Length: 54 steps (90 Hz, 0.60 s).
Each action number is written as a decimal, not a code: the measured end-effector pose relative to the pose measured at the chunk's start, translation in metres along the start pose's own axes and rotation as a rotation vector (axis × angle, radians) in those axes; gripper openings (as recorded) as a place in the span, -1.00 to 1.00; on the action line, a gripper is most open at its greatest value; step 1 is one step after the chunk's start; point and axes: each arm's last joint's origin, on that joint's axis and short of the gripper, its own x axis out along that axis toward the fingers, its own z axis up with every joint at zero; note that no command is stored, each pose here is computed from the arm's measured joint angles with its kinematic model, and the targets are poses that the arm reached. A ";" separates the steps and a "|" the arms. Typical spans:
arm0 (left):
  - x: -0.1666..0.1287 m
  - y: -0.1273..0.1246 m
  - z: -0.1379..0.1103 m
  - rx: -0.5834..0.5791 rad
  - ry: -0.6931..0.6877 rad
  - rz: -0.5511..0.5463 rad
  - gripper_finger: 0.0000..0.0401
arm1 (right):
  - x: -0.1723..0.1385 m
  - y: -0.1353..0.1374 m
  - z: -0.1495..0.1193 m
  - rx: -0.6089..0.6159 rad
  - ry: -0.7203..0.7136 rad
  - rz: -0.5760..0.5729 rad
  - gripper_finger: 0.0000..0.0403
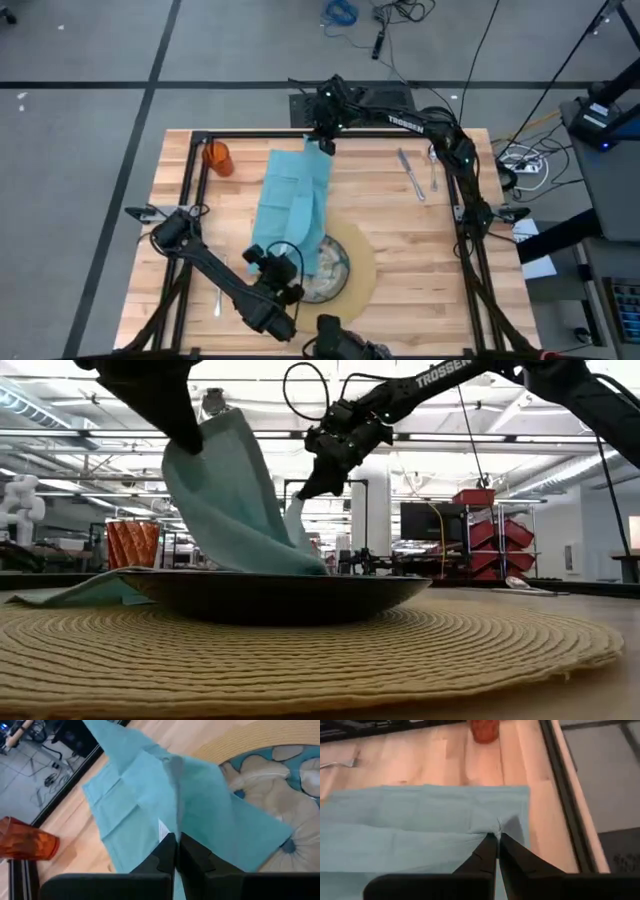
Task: Set table place
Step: Fold the blue napkin
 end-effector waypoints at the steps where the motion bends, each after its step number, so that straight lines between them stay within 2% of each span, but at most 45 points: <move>1: 0.000 0.000 0.000 0.000 0.000 0.000 -1.00 | 0.000 0.000 0.001 -0.003 0.000 -0.018 -0.97; 8: 0.000 0.000 0.000 -0.002 0.000 0.000 -1.00 | 0.002 0.000 0.006 0.015 -0.004 -0.139 -0.94; 12: 0.000 0.000 0.000 -0.009 0.000 0.000 -1.00 | 0.003 0.002 0.008 0.036 -0.009 -0.170 -0.92; 29: 0.001 0.000 0.000 0.017 0.032 -0.003 -0.94 | 0.005 0.006 0.009 0.040 -0.022 -0.120 -0.76; 38: 0.000 0.000 0.000 0.020 0.033 -0.005 -0.79 | 0.005 0.008 0.006 0.058 0.008 -0.089 -0.62; 54: 0.002 -0.003 -0.001 -0.058 0.102 -0.021 -0.41 | 0.002 0.004 -0.002 0.086 0.066 -0.093 -0.31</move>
